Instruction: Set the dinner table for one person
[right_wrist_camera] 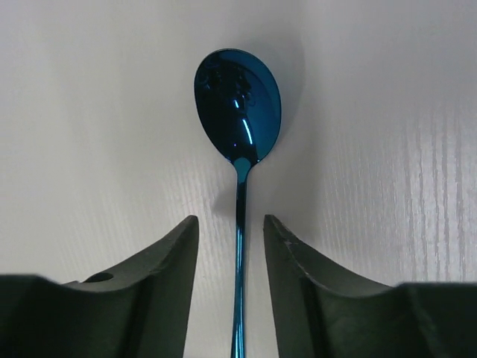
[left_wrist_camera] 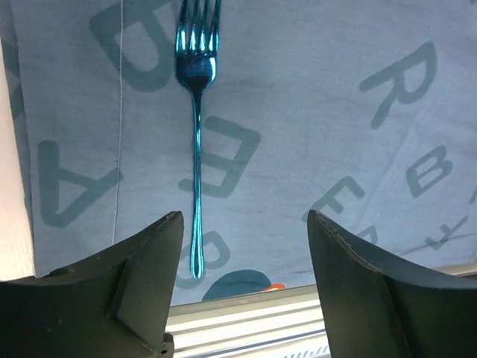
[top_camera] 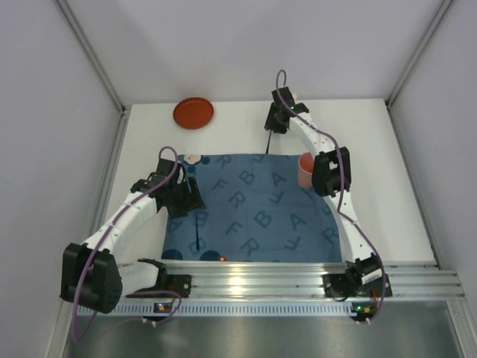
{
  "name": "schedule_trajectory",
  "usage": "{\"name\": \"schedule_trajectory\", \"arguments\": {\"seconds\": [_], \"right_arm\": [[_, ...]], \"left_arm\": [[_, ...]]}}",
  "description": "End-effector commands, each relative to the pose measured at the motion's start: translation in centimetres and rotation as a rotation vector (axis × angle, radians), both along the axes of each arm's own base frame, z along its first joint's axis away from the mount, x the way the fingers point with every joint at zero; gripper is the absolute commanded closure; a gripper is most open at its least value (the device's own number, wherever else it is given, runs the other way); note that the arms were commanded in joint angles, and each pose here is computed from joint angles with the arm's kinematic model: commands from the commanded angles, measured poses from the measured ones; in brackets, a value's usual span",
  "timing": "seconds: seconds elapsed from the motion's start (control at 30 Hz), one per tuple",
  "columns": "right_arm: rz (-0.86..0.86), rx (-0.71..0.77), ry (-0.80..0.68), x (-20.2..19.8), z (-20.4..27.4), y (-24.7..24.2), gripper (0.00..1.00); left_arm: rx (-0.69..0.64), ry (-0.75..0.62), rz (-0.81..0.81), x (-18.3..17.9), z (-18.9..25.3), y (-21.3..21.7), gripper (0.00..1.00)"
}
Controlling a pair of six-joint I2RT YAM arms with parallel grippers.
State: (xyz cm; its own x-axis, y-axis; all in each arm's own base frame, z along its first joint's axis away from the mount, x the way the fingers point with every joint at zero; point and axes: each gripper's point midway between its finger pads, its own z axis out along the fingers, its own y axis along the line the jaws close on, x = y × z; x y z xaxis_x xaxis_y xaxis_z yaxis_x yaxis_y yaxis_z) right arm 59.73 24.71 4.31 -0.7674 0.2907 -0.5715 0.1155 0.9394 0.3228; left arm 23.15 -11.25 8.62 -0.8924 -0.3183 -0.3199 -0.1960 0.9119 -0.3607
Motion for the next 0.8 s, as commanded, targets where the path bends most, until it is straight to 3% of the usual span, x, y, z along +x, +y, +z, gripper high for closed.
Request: {"name": "schedule_trajectory", "arguments": {"seconds": [0.0, 0.17, 0.37, 0.57, 0.77], "right_arm": [[-0.004, -0.078, 0.029, -0.6, -1.9, -0.1, 0.63], [0.043, -0.275, 0.052, -2.2, -2.6, -1.8, 0.68], [0.141, -0.46, 0.124, -4.6, -4.2, -3.3, 0.57], [0.144, -0.454, 0.184, -5.4, -5.5, -4.4, 0.52], [0.084, -0.439, 0.26, -5.5, -6.4, -8.9, 0.57]], "left_arm": [[0.012, 0.004, 0.041, -0.5, 0.4, 0.6, 0.27], [0.02, 0.009, 0.048, -0.6, 0.6, 0.7, 0.27], [0.01, 0.019, 0.045, -0.3, 0.3, 0.4, 0.27], [-0.009, 0.048, 0.019, 0.3, -0.5, -0.3, 0.29], [-0.022, 0.041, 0.002, 1.1, -0.2, -0.8, 0.29]]}}
